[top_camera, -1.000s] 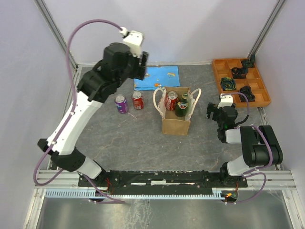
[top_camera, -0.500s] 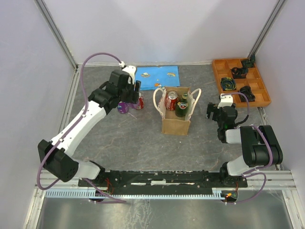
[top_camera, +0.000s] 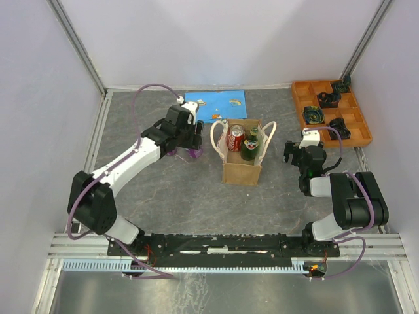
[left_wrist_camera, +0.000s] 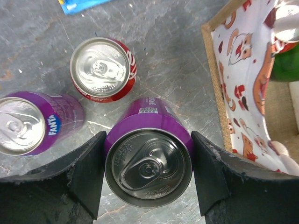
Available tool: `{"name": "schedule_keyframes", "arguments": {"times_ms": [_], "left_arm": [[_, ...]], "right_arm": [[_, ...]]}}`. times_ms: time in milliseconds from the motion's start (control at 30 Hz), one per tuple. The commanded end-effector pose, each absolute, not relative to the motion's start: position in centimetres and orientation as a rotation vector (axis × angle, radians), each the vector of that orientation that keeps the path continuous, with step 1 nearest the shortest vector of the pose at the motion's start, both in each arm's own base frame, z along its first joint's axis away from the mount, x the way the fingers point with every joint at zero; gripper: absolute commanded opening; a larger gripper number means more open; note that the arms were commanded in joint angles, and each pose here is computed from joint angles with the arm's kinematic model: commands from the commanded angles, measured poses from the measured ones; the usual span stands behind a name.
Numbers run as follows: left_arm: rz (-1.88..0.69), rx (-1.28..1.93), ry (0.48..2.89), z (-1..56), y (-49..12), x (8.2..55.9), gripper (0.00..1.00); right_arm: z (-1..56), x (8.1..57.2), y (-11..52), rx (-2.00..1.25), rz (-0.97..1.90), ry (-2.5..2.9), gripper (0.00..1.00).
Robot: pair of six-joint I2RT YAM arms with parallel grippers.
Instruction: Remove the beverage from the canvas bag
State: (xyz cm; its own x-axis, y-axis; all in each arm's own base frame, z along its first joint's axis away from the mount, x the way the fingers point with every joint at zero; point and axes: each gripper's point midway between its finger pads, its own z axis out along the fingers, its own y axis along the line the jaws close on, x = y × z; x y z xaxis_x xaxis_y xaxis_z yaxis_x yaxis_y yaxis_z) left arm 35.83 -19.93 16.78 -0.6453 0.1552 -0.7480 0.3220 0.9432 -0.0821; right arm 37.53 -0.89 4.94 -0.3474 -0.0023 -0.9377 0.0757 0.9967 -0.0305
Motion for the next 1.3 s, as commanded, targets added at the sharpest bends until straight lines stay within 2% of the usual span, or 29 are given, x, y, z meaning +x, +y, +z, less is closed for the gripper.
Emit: {"name": "schedule_keyframes", "arguments": {"times_ms": [0,533,933,1000,1033,1067,1100,1167,1267], "left_arm": [[-0.318,0.269,2.174,18.6,-21.7,38.0,0.03],[-0.235,0.281,2.285,13.1,-21.3,37.9,0.04],[-0.23,0.3,2.323,12.0,-21.9,37.2,0.08],[-0.229,0.305,2.329,11.9,-22.0,37.0,0.17],[-0.227,0.307,2.333,11.8,-22.1,36.9,0.25],[-0.227,0.308,2.338,11.8,-22.1,36.8,0.38],[-0.222,0.306,2.345,11.7,-22.1,36.8,0.56],[-0.218,0.305,2.354,11.8,-22.1,36.6,0.76],[-0.209,0.301,2.356,12.3,-22.1,36.6,0.99]], "right_arm": [[6.9,38.8,-0.9,0.048,-0.074,1.856,0.99],[6.9,38.8,-0.9,0.049,-0.074,1.856,0.99],[6.9,38.8,-0.9,0.048,-0.074,1.855,0.99],[6.9,38.8,-0.9,0.048,-0.074,1.856,0.99],[6.9,38.8,-0.9,0.049,-0.075,1.856,0.99],[6.9,38.8,-0.9,0.048,-0.074,1.855,0.99],[6.9,38.8,-0.9,0.048,-0.074,1.855,0.99],[6.9,38.8,-0.9,0.048,-0.074,1.856,0.99],[6.9,38.8,-0.9,0.049,-0.074,1.856,0.99]]}}
